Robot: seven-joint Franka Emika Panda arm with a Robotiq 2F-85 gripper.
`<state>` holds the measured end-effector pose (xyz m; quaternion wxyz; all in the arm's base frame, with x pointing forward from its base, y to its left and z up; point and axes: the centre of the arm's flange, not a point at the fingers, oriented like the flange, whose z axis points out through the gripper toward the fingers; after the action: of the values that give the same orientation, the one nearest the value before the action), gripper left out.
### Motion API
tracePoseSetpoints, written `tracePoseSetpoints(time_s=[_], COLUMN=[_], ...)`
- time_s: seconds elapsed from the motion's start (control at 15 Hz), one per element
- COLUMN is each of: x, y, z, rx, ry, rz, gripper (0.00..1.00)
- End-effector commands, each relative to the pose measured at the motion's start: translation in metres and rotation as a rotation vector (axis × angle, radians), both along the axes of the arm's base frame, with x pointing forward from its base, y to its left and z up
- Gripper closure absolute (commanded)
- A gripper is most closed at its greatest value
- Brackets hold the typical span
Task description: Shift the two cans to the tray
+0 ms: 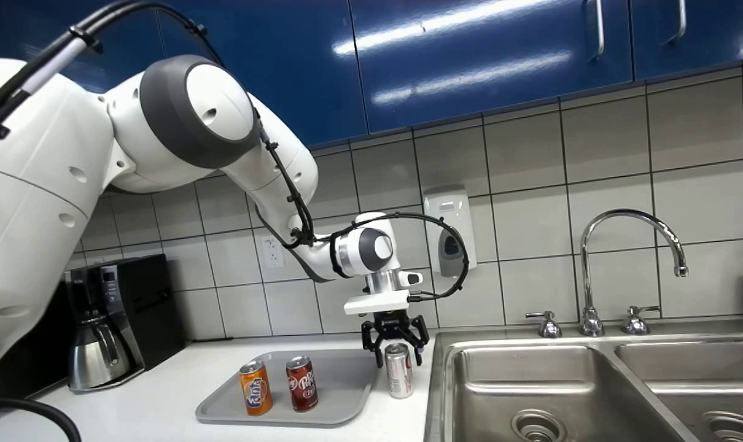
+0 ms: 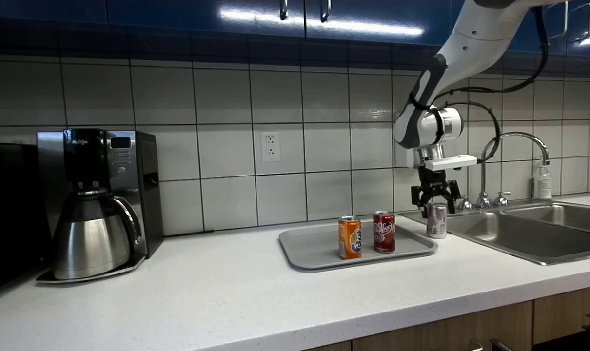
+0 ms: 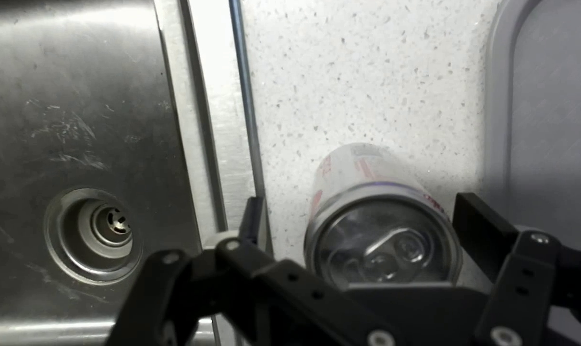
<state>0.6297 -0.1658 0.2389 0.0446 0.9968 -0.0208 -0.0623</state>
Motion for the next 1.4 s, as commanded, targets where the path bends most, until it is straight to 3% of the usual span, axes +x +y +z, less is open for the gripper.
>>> tracePoseSetpoints(time_s=[0.0, 0.13, 0.2, 0.27, 0.6, 1.33], x=[0.010, 0.009, 0.009, 0.009, 0.009, 0.010], y=[-0.001, -0.002, -0.002, -0.002, -0.001, 0.042], z=[0.001, 0.000, -0.001, -0.001, 0.003, 0.078], rx=[-0.010, -0.009, -0.007, -0.007, -0.006, 0.024], ry=[-0.005, -0.004, -0.003, -0.003, -0.010, -0.115], rz=[0.003, 0.004, 0.003, 0.004, 0.009, 0.100], gripper=[0.00, 0.01, 0.26, 0.26, 0.61, 0.61])
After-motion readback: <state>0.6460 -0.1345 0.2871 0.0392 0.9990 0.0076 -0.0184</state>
